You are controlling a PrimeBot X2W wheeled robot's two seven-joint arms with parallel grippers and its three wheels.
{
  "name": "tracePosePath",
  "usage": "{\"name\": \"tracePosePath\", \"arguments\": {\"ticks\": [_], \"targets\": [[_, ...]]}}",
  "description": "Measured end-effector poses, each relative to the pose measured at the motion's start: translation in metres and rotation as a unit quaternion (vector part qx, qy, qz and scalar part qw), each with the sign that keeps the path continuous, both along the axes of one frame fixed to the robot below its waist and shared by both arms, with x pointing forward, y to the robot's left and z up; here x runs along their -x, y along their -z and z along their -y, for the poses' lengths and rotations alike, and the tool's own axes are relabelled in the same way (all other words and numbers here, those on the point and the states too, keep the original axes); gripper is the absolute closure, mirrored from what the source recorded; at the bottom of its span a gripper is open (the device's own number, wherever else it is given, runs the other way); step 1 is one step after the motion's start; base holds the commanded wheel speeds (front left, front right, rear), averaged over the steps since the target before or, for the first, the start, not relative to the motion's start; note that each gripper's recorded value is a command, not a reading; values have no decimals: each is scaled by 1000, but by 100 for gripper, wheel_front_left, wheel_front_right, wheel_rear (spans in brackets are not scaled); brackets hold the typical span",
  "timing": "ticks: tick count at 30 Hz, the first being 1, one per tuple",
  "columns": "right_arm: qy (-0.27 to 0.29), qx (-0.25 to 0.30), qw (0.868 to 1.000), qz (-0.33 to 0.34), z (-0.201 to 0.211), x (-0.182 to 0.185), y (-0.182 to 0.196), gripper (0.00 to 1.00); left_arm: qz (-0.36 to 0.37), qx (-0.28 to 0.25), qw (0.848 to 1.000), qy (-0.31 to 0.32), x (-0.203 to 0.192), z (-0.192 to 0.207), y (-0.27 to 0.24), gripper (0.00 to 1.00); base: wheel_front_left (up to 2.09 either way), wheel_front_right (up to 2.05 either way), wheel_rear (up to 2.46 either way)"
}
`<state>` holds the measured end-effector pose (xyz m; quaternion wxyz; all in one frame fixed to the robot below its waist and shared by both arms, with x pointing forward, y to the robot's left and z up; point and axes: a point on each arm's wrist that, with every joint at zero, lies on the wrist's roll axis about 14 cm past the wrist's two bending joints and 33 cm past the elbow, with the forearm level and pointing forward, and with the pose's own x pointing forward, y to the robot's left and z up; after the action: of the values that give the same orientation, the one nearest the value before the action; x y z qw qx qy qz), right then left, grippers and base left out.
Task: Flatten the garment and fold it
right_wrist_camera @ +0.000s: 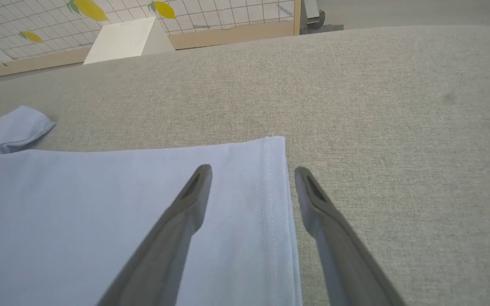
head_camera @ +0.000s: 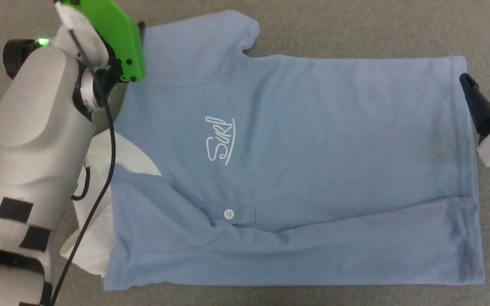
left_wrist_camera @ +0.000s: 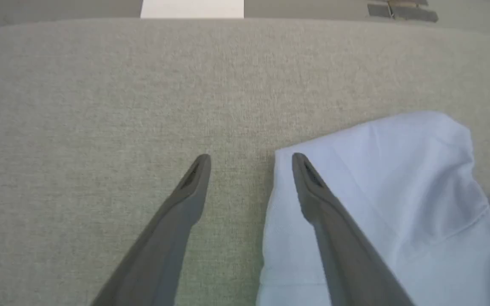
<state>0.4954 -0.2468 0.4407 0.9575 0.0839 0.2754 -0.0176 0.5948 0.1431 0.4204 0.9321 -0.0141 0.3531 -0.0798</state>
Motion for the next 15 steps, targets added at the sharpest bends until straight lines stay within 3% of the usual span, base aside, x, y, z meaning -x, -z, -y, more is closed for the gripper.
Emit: {"name": "tracePosePath", "arguments": {"ticks": [3,8,9,10,15], "targets": [[13,6,1000,-14,11,4,13,0,-110,-22,994,0,14,4,40,0,0,0,0],[36,18,999,-22,31,11,19,0,-136,-20,990,6,7,14,49,0,0,0,0],[40,20,999,-24,34,12,19,0,-144,-16,989,6,8,15,51,67,0,0,0],[44,21,999,-25,37,13,20,0,-149,-4,989,6,9,18,52,100,0,0,0],[52,26,998,-22,44,12,19,0,-142,44,989,20,16,32,49,100,0,0,0]]}}
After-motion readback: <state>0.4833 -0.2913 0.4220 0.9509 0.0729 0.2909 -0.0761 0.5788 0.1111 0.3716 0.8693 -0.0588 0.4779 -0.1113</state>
